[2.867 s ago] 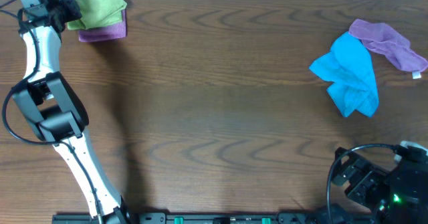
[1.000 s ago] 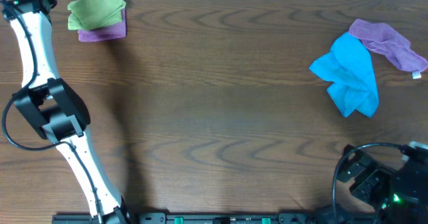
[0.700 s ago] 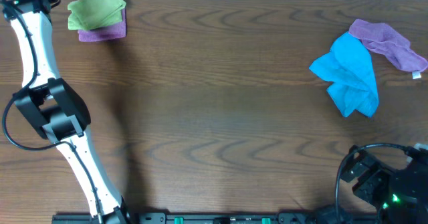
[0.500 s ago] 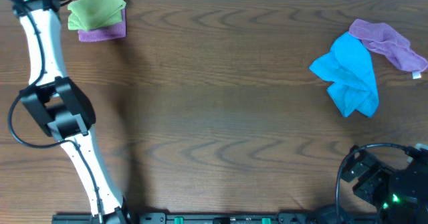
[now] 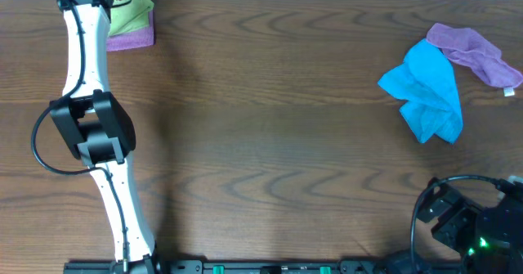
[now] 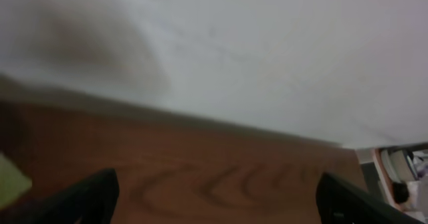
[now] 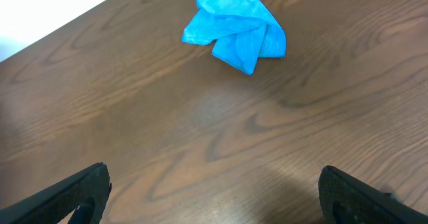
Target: Fold the cloth
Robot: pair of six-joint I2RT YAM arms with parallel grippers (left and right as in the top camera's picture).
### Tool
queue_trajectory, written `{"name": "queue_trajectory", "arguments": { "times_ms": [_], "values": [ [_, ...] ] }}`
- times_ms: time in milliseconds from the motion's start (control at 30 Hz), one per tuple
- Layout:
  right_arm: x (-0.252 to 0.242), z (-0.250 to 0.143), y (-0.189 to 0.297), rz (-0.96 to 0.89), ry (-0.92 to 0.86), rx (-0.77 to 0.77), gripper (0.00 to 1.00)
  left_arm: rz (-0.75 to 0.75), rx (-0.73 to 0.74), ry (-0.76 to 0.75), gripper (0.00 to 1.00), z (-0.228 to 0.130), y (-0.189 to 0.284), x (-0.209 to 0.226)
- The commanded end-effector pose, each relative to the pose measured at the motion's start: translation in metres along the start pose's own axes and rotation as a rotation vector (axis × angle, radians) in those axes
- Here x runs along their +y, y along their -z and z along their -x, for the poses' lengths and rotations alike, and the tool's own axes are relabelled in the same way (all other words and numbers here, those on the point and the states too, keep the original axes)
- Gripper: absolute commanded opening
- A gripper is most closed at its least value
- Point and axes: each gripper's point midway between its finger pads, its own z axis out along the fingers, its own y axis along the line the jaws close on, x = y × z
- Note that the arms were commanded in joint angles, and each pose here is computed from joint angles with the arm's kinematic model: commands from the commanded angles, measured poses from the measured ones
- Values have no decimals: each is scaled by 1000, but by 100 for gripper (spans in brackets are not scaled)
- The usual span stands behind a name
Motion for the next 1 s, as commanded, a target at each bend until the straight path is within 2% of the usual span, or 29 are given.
{"name": "queue_trajectory", "arguments": {
  "times_ms": [0, 333, 467, 567, 667, 800, 867, 967],
  "values": [
    [-2, 5, 2, -14, -15, -19, 99, -2, -39, -19, 95, 17, 17, -12],
    [-3, 5, 2, -15, -15, -19, 99, 46, -68, -26, 95, 25, 22, 1],
    [-3, 5, 2, -15, -15, -19, 99, -8, -40, -120, 95, 25, 39, -23],
    [-2, 5, 2, -14, -15, -19, 99, 69, -19, -254, 95, 24, 84, -63],
    [-3, 5, 2, -15, -15, -19, 99, 268, -6, -347, 96, 14, 150, -105],
    [-2, 5, 2, -14, -15, -19, 99, 456, -5, -457, 96, -14, 233, -161],
    [-2, 5, 2, -14, -15, -19, 99, 508, 1, -520, 95, -35, 272, -186],
    [-2, 5, 2, -14, -15, -19, 99, 508, 7, -591, 96, -66, 321, -212]
  ]
}}
